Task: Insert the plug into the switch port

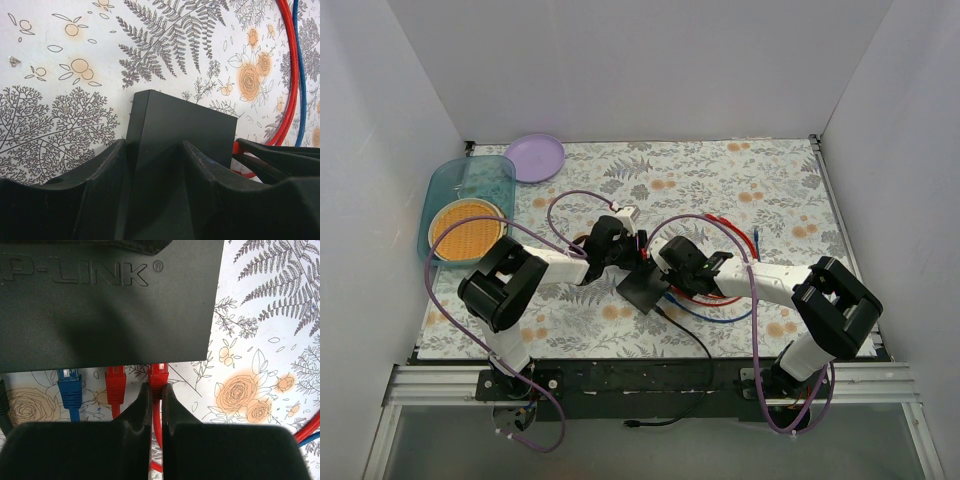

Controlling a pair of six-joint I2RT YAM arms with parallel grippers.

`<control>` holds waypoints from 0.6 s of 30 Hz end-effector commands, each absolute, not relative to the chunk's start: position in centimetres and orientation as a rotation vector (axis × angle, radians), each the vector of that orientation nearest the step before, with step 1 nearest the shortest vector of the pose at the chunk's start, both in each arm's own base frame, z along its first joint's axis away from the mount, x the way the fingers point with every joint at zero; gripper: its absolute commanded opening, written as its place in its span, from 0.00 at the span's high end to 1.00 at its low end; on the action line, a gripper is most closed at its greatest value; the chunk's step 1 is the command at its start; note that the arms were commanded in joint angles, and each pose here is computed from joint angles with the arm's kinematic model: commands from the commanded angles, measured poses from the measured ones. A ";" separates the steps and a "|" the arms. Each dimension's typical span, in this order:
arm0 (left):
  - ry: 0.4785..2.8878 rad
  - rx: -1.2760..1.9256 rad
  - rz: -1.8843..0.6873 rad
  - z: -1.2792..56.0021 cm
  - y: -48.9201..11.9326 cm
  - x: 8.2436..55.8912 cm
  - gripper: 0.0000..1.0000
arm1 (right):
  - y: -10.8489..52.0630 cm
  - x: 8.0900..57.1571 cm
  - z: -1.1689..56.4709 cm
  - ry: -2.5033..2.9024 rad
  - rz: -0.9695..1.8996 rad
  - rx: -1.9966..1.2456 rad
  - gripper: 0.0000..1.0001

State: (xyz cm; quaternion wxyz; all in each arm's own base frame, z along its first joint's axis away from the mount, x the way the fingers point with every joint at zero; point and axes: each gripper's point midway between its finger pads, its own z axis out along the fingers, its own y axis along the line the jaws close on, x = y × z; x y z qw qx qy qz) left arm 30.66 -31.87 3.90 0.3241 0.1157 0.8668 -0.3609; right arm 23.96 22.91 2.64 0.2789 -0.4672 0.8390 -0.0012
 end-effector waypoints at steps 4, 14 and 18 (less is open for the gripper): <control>2.286 0.587 -1.356 7.1 -38.0 21.6 0.54 | 34.6 29.6 14.6 1.785 0.374 -0.989 0.99; 2.325 0.487 -1.187 6.5 -37.1 23.9 0.44 | 33.0 28.9 13.8 1.825 0.345 -0.985 0.99; 2.337 0.413 -1.086 6.5 -35.7 25.3 0.38 | 32.2 28.1 13.0 1.857 0.345 -0.988 0.99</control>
